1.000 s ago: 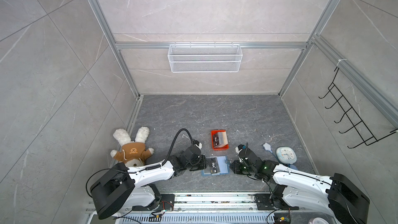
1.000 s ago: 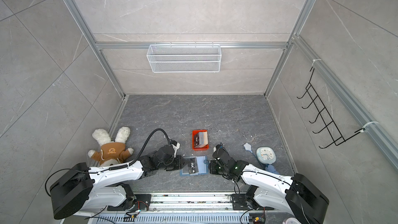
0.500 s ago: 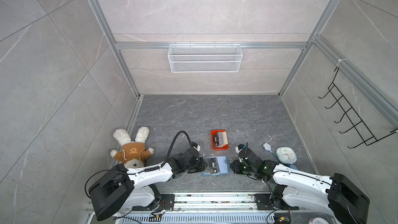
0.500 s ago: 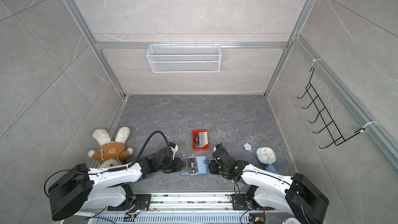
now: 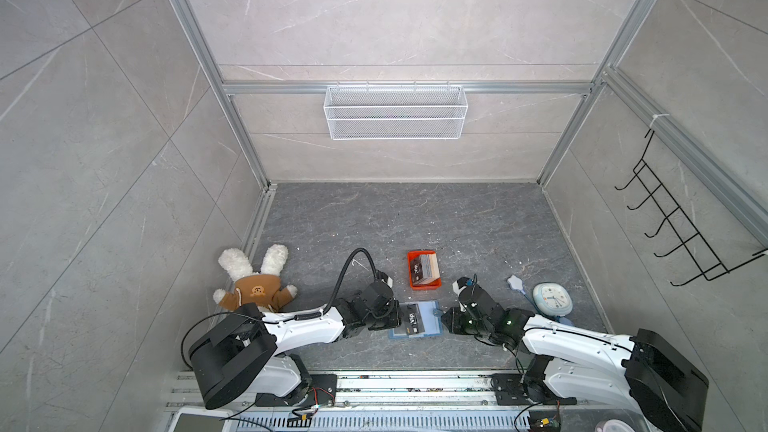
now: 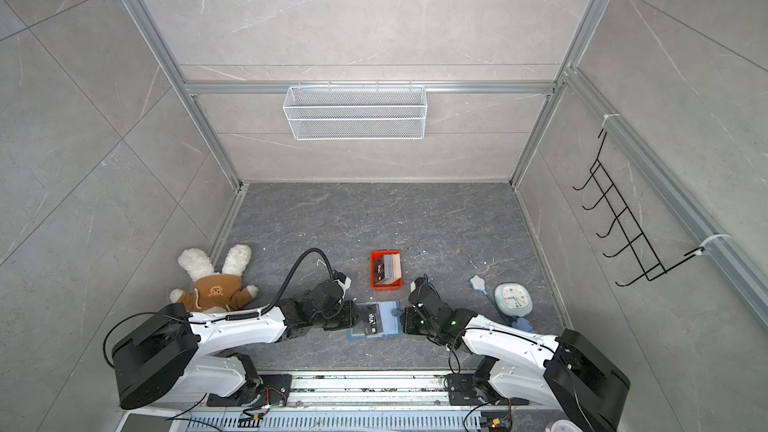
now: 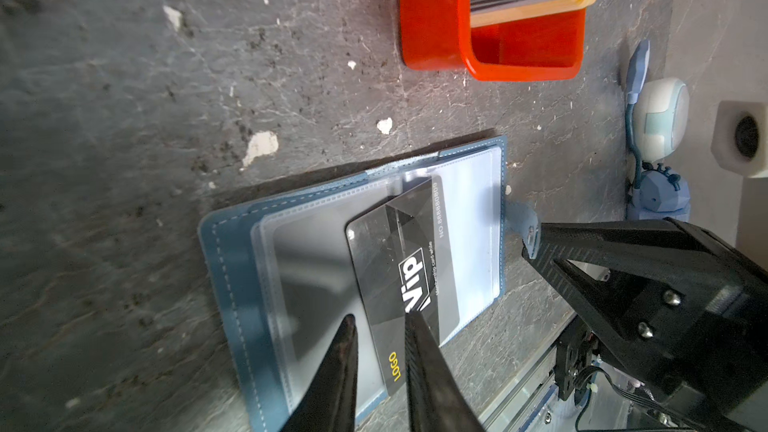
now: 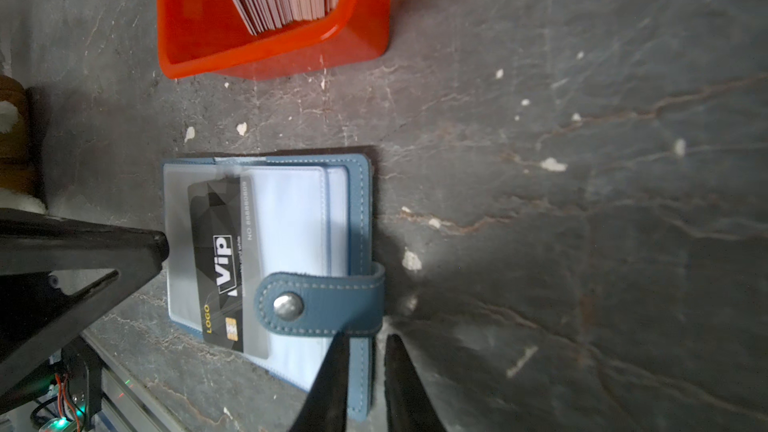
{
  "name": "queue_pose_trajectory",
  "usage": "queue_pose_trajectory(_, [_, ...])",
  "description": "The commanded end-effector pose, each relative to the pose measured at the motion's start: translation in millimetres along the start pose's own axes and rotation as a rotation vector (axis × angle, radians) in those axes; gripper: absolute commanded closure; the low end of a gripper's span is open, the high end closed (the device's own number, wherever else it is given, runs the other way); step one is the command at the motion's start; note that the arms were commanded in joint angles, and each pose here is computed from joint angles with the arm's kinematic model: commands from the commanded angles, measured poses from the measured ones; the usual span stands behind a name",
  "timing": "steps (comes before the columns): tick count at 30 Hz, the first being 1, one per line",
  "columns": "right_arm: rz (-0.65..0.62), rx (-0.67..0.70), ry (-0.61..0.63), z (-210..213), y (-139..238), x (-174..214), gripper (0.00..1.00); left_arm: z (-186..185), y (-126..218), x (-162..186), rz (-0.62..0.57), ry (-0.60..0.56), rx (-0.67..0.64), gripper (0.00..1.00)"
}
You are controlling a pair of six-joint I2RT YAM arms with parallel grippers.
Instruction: Put the credit cards into the card holder
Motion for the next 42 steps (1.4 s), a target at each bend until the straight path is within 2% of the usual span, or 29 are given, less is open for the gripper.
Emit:
queue_pose_trajectory(1, [-0.003, 0.004, 0.003, -0.7, -1.9, 0.7, 0.80, -10.6, 1.5, -10.5, -0.033, -0.025, 0.023, 0.76])
queue_pose_trajectory(7, [0.003, 0.016, 0.007, 4.1, -3.6, -2.1, 0.82, -14.4, 2.8, -8.2, 0.003, -0.010, 0.033, 0.76])
queue_pose_trajectory(15, [-0.004, 0.027, -0.026, 2.1, -7.4, -2.8, 0.83, -12.3, 6.0, -11.0, -0.012, 0.041, 0.060, 0.73])
queue_pose_trajectory(42, [0.001, 0.040, -0.060, -6.0, -10.5, 1.1, 0.88, -16.6, 1.3, -15.9, 0.038, 0.047, 0.089, 0.73])
Point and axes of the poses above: each gripper's point midway between its finger pads, its own y axis back along the fingers, its own z axis along the line the jaws close on, x = y × z, the point moved 5 cm from there along y, back along the fingers, and after that the axes turned 12 degrees about -y, right-handed, at the moved point
